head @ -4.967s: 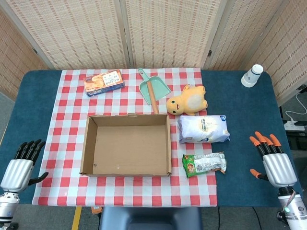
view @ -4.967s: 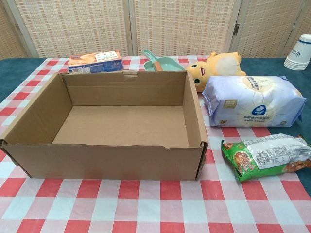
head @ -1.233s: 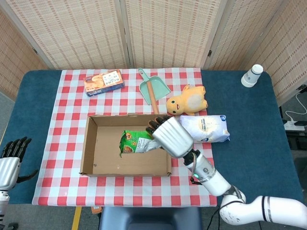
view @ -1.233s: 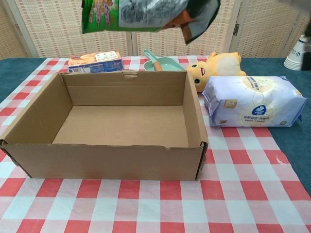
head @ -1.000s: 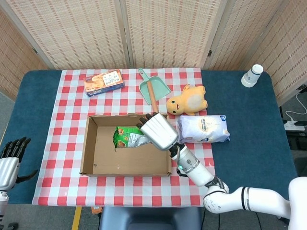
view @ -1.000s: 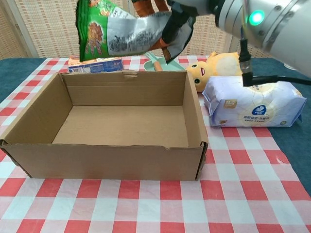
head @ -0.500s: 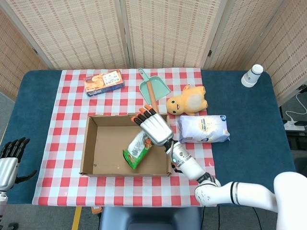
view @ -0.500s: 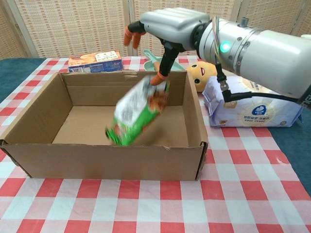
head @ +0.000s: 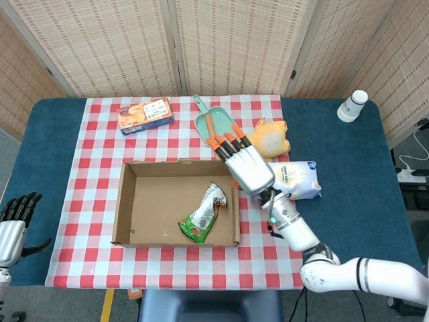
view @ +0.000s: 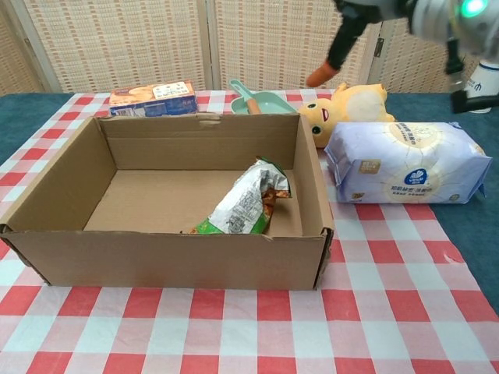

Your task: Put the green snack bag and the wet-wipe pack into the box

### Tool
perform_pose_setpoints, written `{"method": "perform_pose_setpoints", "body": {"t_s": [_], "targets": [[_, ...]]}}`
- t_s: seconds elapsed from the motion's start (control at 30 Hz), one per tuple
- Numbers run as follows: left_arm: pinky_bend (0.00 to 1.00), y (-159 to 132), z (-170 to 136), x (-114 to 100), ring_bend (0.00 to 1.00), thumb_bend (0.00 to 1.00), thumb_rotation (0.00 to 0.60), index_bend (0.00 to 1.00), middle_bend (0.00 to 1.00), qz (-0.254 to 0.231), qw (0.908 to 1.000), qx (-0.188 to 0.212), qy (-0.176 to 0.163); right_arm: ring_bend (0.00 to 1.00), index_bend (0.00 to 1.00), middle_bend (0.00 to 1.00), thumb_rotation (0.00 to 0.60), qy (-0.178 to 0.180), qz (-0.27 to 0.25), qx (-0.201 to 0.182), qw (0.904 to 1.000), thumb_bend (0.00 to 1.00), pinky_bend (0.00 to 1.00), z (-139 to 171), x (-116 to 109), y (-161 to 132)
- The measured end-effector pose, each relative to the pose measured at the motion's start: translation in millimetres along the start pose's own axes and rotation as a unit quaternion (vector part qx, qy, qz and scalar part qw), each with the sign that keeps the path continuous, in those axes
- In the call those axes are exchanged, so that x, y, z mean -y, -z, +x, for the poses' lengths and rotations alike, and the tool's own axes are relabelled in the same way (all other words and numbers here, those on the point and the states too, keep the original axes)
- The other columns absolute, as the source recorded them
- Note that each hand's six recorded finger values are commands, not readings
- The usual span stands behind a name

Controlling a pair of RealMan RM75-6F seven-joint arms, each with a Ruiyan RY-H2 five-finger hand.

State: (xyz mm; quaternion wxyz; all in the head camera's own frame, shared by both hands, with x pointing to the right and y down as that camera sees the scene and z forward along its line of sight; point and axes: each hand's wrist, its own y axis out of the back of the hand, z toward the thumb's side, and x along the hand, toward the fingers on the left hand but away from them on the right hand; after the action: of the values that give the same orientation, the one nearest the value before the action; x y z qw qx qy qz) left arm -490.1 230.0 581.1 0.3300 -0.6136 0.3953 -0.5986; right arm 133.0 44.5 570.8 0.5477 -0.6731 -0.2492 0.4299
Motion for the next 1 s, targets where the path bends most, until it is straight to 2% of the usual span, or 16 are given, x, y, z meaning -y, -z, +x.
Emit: {"method": "perform_pose_setpoints", "body": {"t_s": [0.07, 0.2, 0.3, 0.37, 0.53, 0.73, 0.87, 1.0], "targets": [[0.04, 0.0, 0.0, 0.0, 0.0, 0.17, 0.6, 0.0, 0.0, 0.0, 1.0, 0.0, 0.0, 0.0, 0.02, 0.1, 0.6, -0.014, 0.019, 0.026, 0.9994, 0.0, 0.0, 9.3, -0.9, 22.3], [0.04, 0.0, 0.0, 0.0, 0.0, 0.17, 0.6, 0.0, 0.0, 0.0, 1.0, 0.0, 0.0, 0.0, 0.0, 0.09, 0.6, -0.068, 0.046, 0.09, 0.9925, 0.0, 0.0, 36.2, 6.6, 73.2], [0.04, 0.0, 0.0, 0.0, 0.0, 0.17, 0.6, 0.0, 0.0, 0.0, 1.0, 0.0, 0.0, 0.0, 0.0, 0.09, 0.6, -0.113, 0.042, 0.13, 0.9841, 0.0, 0.0, 59.6, 20.2, 101.2], [0.04, 0.0, 0.0, 0.0, 0.0, 0.17, 0.6, 0.0, 0.0, 0.0, 1.0, 0.0, 0.0, 0.0, 0.0, 0.09, 0.6, -0.131, 0.031, 0.144, 0.9804, 0.0, 0.0, 69.9, 27.9, 110.2], [0.04, 0.0, 0.0, 0.0, 0.0, 0.17, 0.6, 0.0, 0.0, 0.0, 1.0, 0.0, 0.0, 0.0, 0.0, 0.08, 0.6, -0.157, -0.002, 0.159, 0.9747, 0.0, 0.0, 83.6, 47.3, 125.2], [0.04, 0.0, 0.0, 0.0, 0.0, 0.17, 0.6, 0.0, 0.0, 0.0, 1.0, 0.0, 0.0, 0.0, 0.0, 0.08, 0.6, -0.18, -0.027, 0.163, 0.9696, 0.0, 0.0, 86.2, 72.2, 137.6], [0.04, 0.0, 0.0, 0.0, 0.0, 0.17, 0.6, 0.0, 0.0, 0.0, 1.0, 0.0, 0.0, 0.0, 0.0, 0.08, 0.6, -0.19, -0.043, 0.162, 0.9672, 0.0, 0.0, 82.5, 91.1, 140.7], [0.04, 0.0, 0.0, 0.0, 0.0, 0.17, 0.6, 0.0, 0.0, 0.0, 1.0, 0.0, 0.0, 0.0, 0.0, 0.08, 0.6, -0.204, -0.058, 0.146, 0.9664, 0.0, 0.0, 77.4, 112.5, 132.3]]}}
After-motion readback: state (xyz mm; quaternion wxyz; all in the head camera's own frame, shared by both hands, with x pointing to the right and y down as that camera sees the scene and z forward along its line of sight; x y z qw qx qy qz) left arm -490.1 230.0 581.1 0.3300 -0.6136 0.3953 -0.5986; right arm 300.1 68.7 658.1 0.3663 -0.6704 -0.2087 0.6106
